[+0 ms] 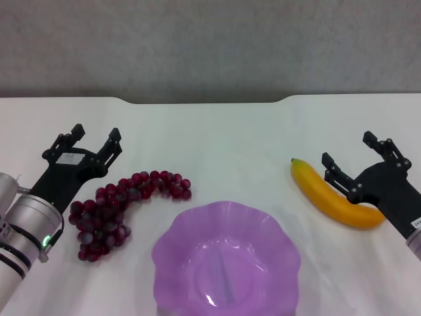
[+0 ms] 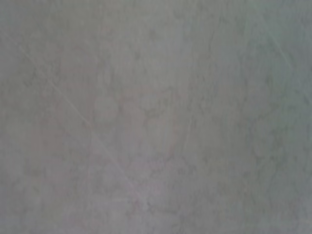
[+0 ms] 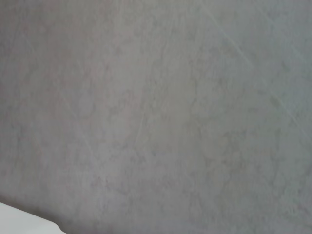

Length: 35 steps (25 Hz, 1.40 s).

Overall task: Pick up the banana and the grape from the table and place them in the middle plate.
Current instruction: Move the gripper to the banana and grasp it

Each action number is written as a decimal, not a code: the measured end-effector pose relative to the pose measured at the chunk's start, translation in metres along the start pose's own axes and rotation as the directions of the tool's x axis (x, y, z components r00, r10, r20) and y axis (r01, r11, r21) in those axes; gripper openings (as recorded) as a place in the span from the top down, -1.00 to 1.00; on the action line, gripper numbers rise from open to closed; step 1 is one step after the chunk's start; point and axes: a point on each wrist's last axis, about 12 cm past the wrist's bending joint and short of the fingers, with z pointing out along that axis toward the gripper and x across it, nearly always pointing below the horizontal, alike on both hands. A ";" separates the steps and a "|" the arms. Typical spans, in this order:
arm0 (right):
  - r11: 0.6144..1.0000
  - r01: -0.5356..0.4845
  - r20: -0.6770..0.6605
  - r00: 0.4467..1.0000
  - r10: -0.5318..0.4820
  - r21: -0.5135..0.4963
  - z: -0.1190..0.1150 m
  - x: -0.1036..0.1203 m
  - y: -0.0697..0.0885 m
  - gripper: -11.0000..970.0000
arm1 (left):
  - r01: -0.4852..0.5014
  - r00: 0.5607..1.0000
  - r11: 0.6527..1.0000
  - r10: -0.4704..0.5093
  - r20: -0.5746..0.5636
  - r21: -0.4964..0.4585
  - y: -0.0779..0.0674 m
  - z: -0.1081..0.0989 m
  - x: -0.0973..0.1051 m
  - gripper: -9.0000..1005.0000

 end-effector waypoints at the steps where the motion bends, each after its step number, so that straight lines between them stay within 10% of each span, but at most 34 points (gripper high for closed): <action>1: 1.000 0.001 -0.001 1.000 -0.001 0.001 -0.001 0.000 0.000 -0.84 | 0.000 1.000 1.000 0.000 0.000 0.000 0.000 0.000 0.000 -0.54; 27: 0.999 -0.045 0.033 0.998 0.044 0.015 -0.004 -0.009 -0.005 -0.79 | -0.007 1.000 1.000 0.007 -0.023 -0.030 0.009 -0.008 0.005 -0.54; 35: 0.994 -0.107 -0.145 0.983 0.112 0.037 0.014 -0.023 -0.021 -0.78 | -0.007 1.000 0.999 0.006 -0.027 -0.035 0.009 -0.008 0.006 -0.54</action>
